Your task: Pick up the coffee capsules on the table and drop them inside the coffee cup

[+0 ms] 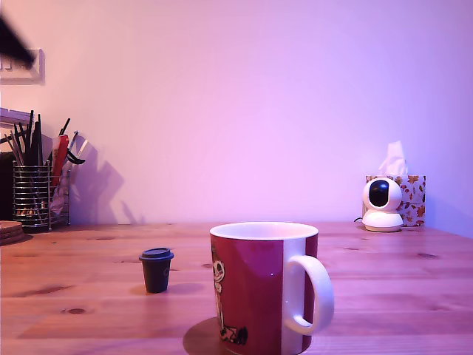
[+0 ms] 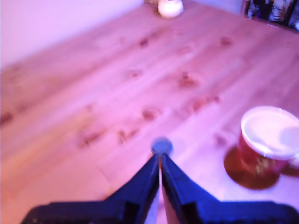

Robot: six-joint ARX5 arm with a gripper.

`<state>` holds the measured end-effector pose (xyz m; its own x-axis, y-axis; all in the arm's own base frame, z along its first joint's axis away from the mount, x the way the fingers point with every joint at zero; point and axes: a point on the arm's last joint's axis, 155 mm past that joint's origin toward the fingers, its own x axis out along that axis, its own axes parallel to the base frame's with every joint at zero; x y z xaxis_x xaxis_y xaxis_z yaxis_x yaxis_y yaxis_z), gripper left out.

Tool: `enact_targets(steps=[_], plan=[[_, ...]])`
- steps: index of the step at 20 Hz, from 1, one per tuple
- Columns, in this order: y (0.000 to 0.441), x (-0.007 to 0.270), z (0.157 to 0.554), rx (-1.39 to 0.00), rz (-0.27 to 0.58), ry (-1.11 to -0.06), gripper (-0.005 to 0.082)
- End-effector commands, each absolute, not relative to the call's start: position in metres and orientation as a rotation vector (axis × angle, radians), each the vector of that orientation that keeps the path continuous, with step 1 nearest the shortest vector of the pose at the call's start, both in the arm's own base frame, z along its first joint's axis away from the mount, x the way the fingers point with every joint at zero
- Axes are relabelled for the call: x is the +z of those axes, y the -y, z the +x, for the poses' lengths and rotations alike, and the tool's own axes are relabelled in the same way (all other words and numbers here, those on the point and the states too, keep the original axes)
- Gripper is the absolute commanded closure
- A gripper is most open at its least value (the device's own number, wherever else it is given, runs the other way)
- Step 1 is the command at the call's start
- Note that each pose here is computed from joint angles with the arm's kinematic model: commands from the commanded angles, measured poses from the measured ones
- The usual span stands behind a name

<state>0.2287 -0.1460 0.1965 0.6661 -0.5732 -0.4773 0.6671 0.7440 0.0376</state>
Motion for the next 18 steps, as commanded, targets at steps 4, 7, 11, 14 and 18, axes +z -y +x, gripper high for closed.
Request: enact_targets(steps=[4, 7, 11, 14, 18], plan=[[0.144, 0.191, 0.222, -0.708, 0.211, -0.42, 0.079], [0.143, 0.175, 0.219, -0.714, 0.211, -0.496, 0.079], [0.149, 0.153, 0.218, -0.749, 0.2, -0.597, 0.0722], [0.152, 0.143, 0.22, -0.76, 0.196, -0.641, 0.0569], [0.155, 0.124, 0.22, -0.777, 0.182, -0.722, 0.041]])
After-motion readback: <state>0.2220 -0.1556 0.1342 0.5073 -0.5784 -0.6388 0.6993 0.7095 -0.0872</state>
